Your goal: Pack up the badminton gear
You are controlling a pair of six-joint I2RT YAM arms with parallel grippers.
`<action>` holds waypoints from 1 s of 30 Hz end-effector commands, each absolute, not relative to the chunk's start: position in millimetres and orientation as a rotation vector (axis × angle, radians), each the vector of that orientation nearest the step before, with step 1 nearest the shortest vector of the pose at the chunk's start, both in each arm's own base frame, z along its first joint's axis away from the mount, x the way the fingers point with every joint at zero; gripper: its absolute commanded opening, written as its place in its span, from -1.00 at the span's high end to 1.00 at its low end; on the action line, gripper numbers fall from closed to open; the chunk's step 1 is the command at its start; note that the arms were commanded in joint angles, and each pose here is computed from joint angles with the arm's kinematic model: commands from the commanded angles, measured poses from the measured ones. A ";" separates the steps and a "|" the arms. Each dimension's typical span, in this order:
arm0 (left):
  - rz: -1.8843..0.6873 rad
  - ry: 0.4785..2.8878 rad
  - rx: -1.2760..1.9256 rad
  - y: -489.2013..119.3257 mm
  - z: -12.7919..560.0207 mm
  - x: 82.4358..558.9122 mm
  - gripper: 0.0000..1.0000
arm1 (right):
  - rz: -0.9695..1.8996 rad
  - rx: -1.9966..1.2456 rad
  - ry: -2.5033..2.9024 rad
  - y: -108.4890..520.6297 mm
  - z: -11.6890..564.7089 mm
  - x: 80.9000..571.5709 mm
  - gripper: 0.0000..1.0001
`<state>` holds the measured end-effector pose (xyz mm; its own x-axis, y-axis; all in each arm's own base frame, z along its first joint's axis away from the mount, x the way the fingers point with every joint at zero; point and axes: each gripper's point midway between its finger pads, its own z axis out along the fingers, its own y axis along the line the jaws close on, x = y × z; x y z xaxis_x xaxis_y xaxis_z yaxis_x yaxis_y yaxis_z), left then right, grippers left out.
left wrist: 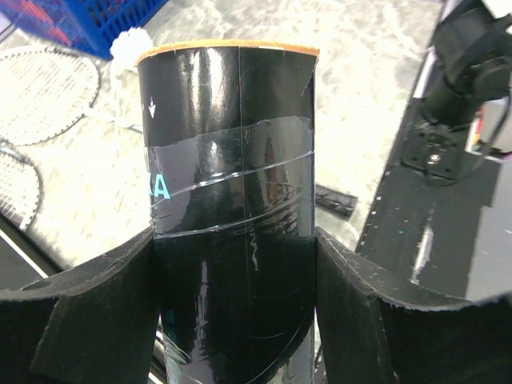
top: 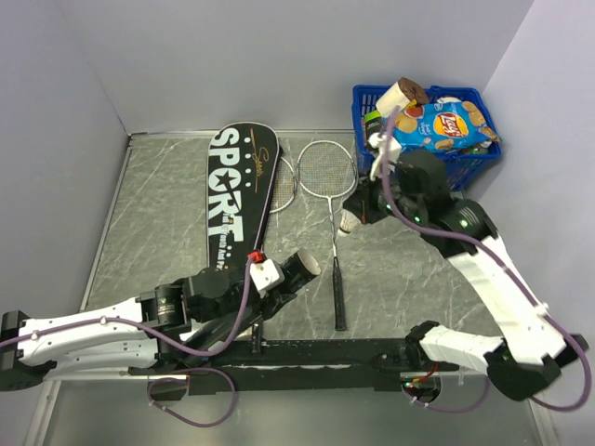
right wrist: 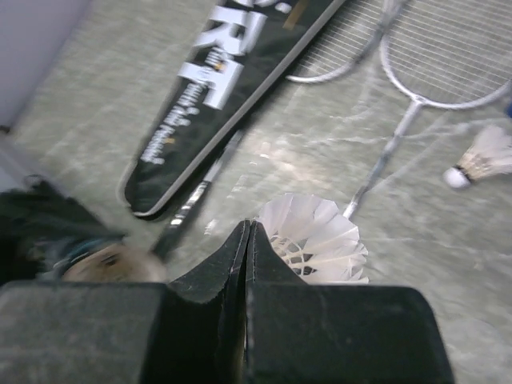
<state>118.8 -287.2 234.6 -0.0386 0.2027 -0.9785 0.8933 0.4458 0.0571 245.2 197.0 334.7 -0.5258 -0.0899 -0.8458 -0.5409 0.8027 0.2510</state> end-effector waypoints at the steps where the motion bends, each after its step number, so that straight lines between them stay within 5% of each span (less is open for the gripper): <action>1: -0.753 1.516 0.877 -294.0 258.5 135.6 0.46 | 0.848 -0.456 1.889 209.5 381.9 215.1 1.00; 8: -0.764 1.509 0.860 -298.3 262.5 141.4 0.60 | 1.003 -0.470 1.829 217.2 394.4 188.3 1.00; 30: -0.822 1.429 0.755 -284.5 294.2 146.6 0.57 | 1.264 -0.450 1.874 276.5 355.9 174.0 1.00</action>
<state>143.4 -285.2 241.6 -0.0571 0.1566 -0.9860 0.8550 0.5176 0.0327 179.5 267.4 341.3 -0.6036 0.0823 -0.7930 -0.6646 0.4975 0.5575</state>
